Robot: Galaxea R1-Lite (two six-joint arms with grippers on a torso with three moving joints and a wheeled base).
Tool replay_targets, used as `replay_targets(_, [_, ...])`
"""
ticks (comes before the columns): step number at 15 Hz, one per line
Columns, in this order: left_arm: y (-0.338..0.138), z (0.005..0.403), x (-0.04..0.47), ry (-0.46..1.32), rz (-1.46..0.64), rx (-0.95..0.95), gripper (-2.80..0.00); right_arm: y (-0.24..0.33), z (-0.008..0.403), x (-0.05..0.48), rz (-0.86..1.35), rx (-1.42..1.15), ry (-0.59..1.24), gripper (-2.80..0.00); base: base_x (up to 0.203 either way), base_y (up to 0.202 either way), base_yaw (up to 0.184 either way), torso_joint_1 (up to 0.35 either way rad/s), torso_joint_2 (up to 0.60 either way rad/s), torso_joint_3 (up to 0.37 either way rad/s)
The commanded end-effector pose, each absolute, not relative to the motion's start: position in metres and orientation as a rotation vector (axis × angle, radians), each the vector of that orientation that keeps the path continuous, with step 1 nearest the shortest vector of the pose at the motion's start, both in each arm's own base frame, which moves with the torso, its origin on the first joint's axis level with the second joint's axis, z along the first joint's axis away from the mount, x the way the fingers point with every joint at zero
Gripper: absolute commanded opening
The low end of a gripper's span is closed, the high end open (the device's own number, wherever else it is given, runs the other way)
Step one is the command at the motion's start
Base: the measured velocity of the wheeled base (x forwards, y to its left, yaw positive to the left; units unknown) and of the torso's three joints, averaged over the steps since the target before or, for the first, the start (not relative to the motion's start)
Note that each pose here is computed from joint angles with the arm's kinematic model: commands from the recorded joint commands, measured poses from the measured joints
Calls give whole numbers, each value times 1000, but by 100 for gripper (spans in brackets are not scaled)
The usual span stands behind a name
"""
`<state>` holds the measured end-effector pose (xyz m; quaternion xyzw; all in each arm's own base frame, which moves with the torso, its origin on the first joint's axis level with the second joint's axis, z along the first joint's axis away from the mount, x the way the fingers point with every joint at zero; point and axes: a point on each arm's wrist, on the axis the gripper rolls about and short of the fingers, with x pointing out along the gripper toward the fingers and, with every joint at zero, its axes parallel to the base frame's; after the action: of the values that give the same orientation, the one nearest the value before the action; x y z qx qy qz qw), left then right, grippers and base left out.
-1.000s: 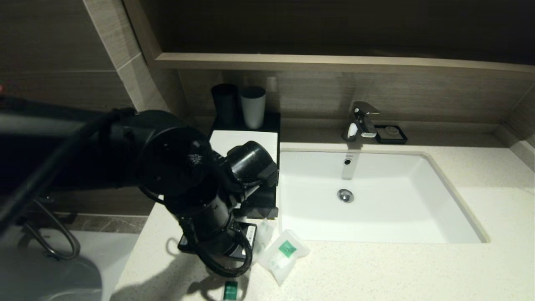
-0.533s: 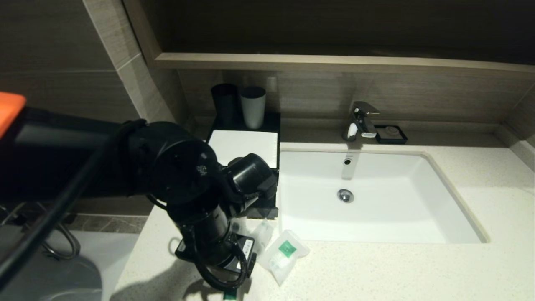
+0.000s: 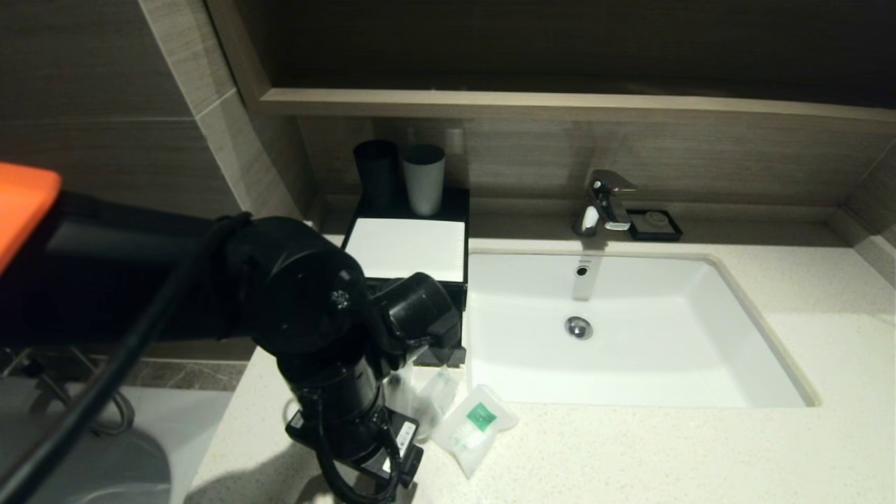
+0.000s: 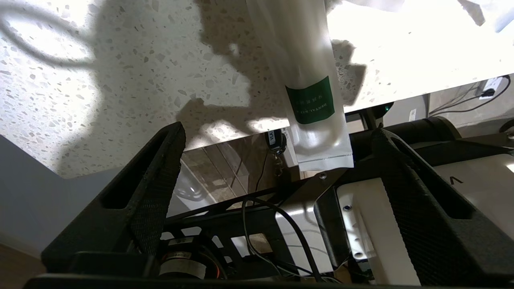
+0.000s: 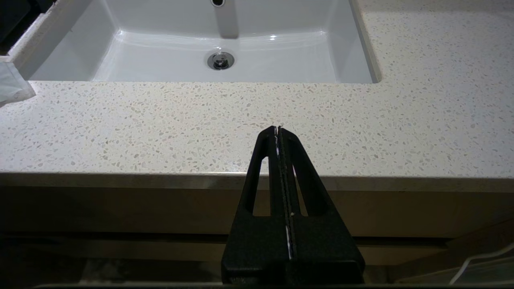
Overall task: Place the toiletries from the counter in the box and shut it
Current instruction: Pick up the bathroom toiletry
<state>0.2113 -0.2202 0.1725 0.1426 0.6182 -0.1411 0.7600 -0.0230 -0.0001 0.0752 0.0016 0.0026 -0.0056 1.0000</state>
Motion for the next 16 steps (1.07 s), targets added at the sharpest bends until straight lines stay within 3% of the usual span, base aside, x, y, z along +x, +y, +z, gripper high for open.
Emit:
replay_targets(1, [-221, 169, 212, 1360, -301, 323, 0, 0, 75, -23, -11, 3, 6, -280, 0, 0, 0, 0, 0, 0])
replay_targets(16, [-228, 155, 218, 1380, -318, 375, 0, 0, 75, -23, -11, 3, 6, -280, 0, 0, 0, 0, 0, 0])
